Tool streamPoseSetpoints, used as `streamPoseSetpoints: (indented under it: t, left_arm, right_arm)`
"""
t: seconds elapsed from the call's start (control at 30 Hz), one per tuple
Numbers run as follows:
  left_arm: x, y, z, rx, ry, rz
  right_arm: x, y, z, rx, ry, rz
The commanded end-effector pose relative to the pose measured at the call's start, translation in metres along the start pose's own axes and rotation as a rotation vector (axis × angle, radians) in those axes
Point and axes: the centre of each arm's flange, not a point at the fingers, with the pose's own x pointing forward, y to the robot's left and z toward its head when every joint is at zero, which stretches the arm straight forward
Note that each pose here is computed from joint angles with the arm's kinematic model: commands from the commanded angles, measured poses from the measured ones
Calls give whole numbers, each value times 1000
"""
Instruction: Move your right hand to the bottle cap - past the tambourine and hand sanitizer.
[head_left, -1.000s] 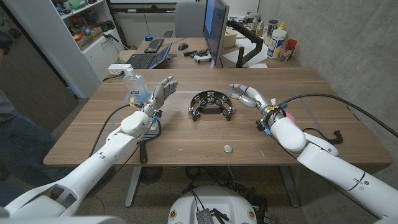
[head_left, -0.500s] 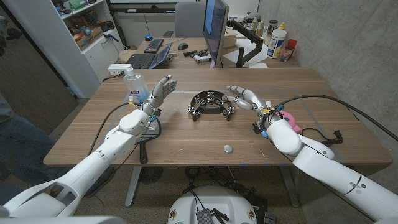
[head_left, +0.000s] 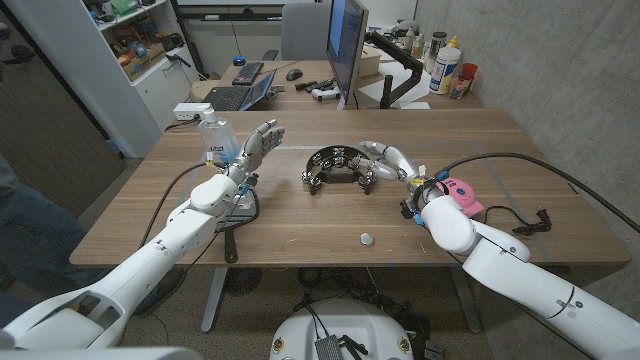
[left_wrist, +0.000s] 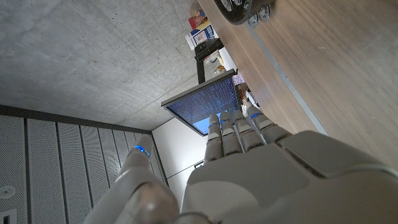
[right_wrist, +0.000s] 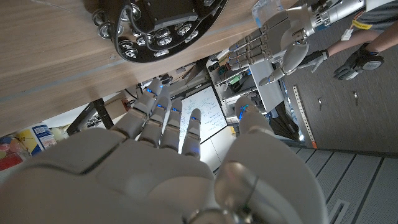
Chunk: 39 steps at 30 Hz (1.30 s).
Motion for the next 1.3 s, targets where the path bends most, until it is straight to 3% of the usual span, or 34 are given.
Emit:
streamPoseSetpoints:
  t: [0.03, 1.1, 1.3]
  left_arm:
    - [3, -3, 5, 3, -12, -18]
    - [2, -4, 12, 2, -32, -43]
    - [3, -6, 13, 1, -35, -56]
  right_arm:
    - [-5, 12, 8, -13, 27, -1]
    - [-21, 40, 33, -82, 138, -3]
    - [-22, 46, 38, -105, 193, -4]
